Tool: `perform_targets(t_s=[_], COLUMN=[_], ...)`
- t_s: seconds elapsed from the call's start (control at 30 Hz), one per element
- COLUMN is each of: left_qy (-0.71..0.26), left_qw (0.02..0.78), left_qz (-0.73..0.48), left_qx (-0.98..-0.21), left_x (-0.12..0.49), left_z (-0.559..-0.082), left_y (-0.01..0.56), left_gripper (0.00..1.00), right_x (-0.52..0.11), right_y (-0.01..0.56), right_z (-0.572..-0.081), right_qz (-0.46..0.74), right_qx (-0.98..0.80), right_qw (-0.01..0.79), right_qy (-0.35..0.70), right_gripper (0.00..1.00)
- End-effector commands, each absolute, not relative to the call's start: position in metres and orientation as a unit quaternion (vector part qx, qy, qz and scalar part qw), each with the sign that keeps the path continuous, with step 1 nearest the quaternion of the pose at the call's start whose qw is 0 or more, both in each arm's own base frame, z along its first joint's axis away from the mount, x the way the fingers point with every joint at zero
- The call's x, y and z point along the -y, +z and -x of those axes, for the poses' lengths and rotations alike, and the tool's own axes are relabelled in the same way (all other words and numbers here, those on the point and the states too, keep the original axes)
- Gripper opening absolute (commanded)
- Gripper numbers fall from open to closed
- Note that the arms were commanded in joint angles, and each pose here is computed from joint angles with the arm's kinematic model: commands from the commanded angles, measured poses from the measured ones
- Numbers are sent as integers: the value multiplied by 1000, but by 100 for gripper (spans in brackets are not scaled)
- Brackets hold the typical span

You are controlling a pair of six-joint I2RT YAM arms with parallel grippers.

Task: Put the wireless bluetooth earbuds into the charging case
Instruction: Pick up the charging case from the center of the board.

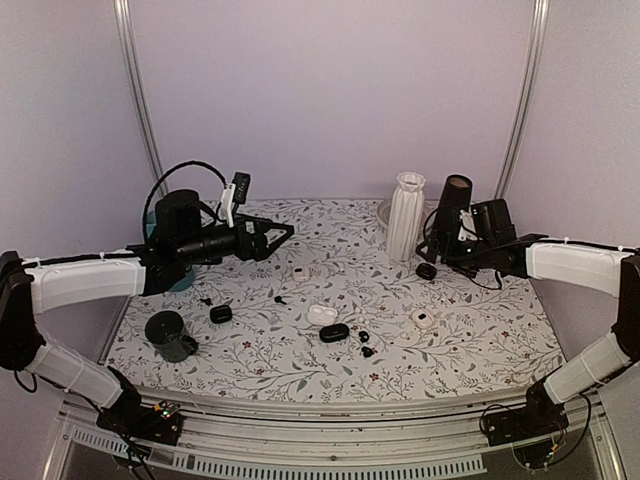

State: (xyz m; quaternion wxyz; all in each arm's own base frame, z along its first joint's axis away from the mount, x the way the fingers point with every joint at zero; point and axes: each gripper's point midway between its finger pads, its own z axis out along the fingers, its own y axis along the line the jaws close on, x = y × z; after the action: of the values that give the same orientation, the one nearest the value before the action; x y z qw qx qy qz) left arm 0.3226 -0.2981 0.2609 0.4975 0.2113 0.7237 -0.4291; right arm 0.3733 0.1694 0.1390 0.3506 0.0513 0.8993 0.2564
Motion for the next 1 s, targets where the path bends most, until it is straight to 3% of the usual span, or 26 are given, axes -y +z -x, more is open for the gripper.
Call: perform_targets(t_s=[0.0, 0.4, 0.97], left_qy=[-434, -425, -421], left_qw=[496, 493, 482], left_qz=[-202, -184, -167], left_qx=[-724, -736, -750], left_x=[299, 296, 293], left_z=[-323, -329, -332], left_y=[257, 248, 238], left_gripper=[96, 96, 96], right_x=[-190, -256, -328], right_y=[142, 117, 69], right_z=[-359, -309, -258], right_qz=[-44, 32, 146], right_qx=[-902, -922, -938], right_qw=[347, 296, 229], right_qy=[254, 248, 218], right_gripper=[99, 96, 70])
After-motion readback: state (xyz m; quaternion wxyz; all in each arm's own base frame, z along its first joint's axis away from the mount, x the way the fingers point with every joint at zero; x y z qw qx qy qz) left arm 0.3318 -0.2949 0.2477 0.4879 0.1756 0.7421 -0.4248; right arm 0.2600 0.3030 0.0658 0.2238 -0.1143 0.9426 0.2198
